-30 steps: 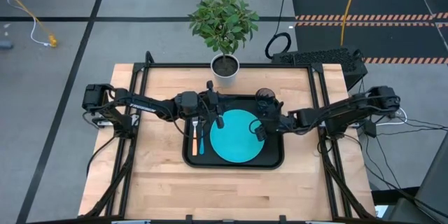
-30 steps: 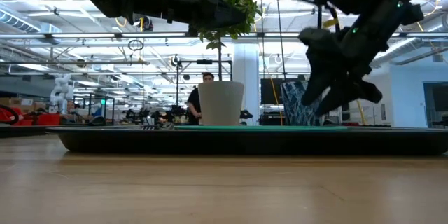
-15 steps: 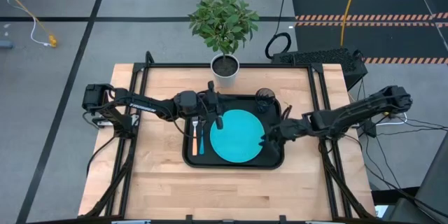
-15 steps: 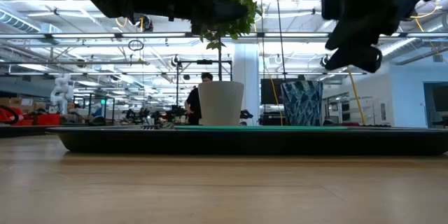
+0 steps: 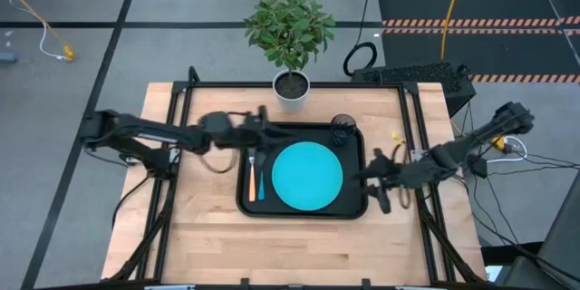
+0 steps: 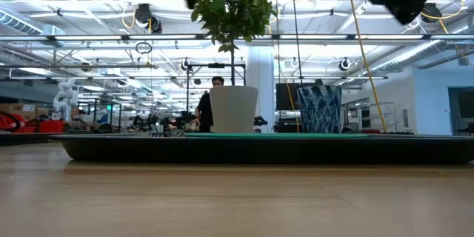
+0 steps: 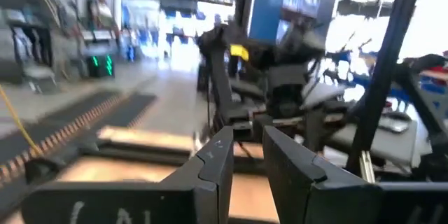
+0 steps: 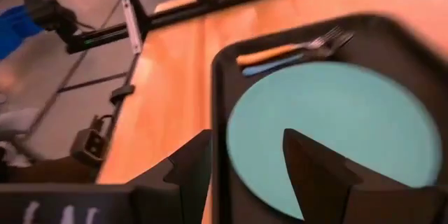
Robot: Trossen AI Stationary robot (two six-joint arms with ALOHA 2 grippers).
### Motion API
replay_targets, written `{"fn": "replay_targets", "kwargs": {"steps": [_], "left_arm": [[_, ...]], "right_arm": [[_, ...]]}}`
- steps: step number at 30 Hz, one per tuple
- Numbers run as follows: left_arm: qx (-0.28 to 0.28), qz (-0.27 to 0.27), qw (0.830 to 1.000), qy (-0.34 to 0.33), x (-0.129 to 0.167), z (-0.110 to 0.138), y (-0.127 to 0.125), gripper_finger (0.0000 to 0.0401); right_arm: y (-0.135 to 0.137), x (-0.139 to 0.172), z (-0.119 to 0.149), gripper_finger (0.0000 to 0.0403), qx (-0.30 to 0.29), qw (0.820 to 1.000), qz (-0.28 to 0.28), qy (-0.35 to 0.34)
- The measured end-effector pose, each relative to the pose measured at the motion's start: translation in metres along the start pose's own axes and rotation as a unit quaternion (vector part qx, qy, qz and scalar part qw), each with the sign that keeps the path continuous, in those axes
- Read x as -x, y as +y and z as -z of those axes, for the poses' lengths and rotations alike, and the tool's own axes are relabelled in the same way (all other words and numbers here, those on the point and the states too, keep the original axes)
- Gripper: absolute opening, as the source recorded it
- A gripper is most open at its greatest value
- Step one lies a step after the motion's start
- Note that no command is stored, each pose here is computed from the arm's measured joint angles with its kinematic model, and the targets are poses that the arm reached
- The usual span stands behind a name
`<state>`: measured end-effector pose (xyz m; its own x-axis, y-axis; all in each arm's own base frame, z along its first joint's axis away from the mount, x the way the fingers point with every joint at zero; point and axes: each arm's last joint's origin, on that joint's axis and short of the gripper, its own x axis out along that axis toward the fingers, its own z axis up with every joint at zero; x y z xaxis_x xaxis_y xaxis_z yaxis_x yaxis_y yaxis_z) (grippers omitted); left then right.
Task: Pick and place plate/cup/fork/spoon on tray
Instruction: Return to Home Position
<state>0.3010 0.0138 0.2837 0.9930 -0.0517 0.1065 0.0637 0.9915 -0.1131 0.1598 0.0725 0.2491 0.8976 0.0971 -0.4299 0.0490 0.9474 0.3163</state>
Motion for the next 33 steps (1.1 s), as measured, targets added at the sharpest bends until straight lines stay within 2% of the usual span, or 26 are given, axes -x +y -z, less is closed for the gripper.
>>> {"fn": "replay_targets", "kwargs": {"steps": [4, 7, 13, 16, 22, 28, 33], "left_arm": [[-0.007, -0.024, 0.999, -0.027, 0.044, 0.000, -0.021, 0.0081], [0.004, -0.072, 0.996, -0.044, 0.076, 0.014, -0.033, 0.0081], [0.010, -0.058, 0.996, -0.070, 0.116, 0.038, -0.043, 0.0081], [0.006, -0.028, 0.998, -0.054, 0.127, 0.051, -0.042, 0.0081], [0.003, 0.046, 0.997, -0.059, 0.135, 0.059, -0.036, 0.0081], [-0.011, 0.011, 0.999, -0.051, 0.137, 0.063, -0.018, 0.0081], [-0.021, 0.028, 0.999, -0.032, 0.143, 0.071, -0.004, 0.0081]], "right_arm": [[0.005, 0.021, 0.004, 0.0169, 0.037, 0.998, 0.039, -0.040], [0.009, 0.029, 0.006, 0.0169, 0.072, 0.994, 0.060, -0.065], [0.010, 0.024, 0.013, 0.0169, 0.128, 0.985, 0.059, -0.099], [0.002, 0.014, 0.024, 0.0169, 0.143, 0.983, 0.034, -0.114], [-0.023, 0.009, 0.032, 0.0169, 0.128, 0.979, -0.029, -0.158], [-0.053, 0.010, 0.035, 0.0169, 0.123, 0.976, -0.018, -0.180], [-0.077, 0.003, 0.051, 0.0169, 0.092, 0.979, -0.051, -0.176]]}}
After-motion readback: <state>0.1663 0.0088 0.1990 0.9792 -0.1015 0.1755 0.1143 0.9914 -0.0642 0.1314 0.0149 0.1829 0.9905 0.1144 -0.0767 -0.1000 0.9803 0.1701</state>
